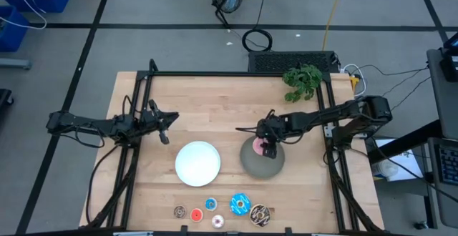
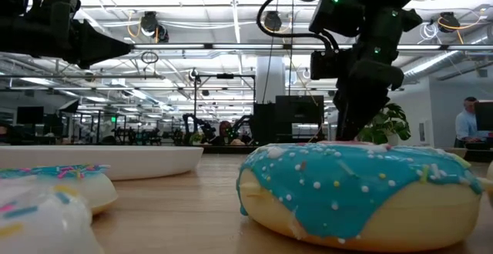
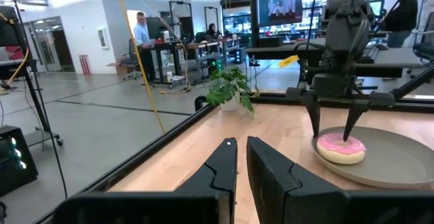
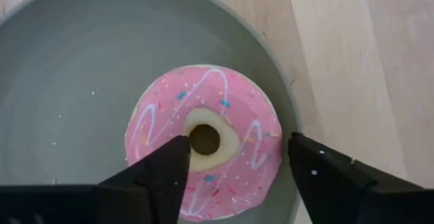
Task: Pick & Place donuts
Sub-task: Put the big black donut on the gray plate
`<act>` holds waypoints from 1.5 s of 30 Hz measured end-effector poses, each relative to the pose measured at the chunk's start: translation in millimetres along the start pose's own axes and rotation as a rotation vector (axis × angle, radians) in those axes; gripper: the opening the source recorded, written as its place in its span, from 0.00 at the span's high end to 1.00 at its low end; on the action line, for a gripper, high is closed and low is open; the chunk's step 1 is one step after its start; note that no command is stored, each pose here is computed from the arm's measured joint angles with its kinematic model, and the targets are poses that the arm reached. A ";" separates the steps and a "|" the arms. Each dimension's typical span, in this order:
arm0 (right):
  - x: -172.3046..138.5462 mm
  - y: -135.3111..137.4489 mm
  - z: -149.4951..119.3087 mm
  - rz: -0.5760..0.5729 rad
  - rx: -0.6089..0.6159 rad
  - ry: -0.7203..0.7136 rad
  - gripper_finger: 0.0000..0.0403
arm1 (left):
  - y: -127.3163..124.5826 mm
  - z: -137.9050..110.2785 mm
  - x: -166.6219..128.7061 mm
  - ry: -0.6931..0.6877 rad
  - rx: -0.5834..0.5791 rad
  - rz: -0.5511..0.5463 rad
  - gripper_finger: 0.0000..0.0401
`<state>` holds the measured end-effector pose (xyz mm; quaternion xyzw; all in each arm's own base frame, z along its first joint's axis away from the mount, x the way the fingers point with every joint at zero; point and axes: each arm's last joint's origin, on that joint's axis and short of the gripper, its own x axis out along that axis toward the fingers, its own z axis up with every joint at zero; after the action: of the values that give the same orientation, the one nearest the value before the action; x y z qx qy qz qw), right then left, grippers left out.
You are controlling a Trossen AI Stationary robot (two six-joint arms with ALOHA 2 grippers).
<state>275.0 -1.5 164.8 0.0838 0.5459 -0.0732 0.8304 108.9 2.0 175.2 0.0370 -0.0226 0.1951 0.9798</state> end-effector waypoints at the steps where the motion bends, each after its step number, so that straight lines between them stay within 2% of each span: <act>1: -2.2 0.1 0.5 0.000 0.000 0.000 0.39 | 0.0 0.0 0.0 0.000 0.000 0.000 0.90; 5: -24.8 1.6 11.6 -0.006 0.045 -0.024 0.37 | 0.0 0.0 0.0 0.000 0.000 0.000 0.90; 10: -70.3 12.3 19.2 -0.036 0.025 -0.099 0.42 | 0.0 0.2 0.0 -0.001 0.000 0.000 0.90; 14: -106.7 27.2 14.4 -0.055 0.024 -0.252 0.54 | 0.0 -0.2 0.0 0.003 0.002 0.000 0.90; 16: -118.0 35.1 8.0 -0.104 0.018 -0.308 0.62 | -0.1 -0.7 0.0 0.007 0.004 -0.002 0.90; 19: -129.9 49.9 -4.4 -0.104 -0.058 -0.352 0.77 | -0.1 -1.3 0.0 0.012 0.004 -0.002 0.90; 22: -131.0 67.2 -18.7 -0.031 -0.178 -0.421 0.92 | -0.2 -2.0 0.0 0.019 0.009 -0.002 0.90; 24: -127.9 76.1 -27.5 0.021 -0.255 -0.502 0.98 | -0.2 -2.5 0.0 0.024 0.012 -0.002 0.90; 28: -118.8 79.4 -45.4 0.086 -0.329 -0.644 0.96 | -0.2 -2.6 0.0 0.025 0.042 -0.003 0.90; 34: -96.1 62.6 -82.8 0.078 -0.426 -0.799 0.99 | -0.2 -3.1 0.0 0.030 0.049 -0.003 0.90; 45: -85.1 22.0 -133.9 0.125 -0.366 -1.020 1.00 | -0.2 -2.7 0.0 0.026 0.118 -0.002 0.90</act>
<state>126.4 51.8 192.1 -0.0759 0.0715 0.0413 0.9937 109.0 2.1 172.5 0.0922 0.0015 0.1954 0.9764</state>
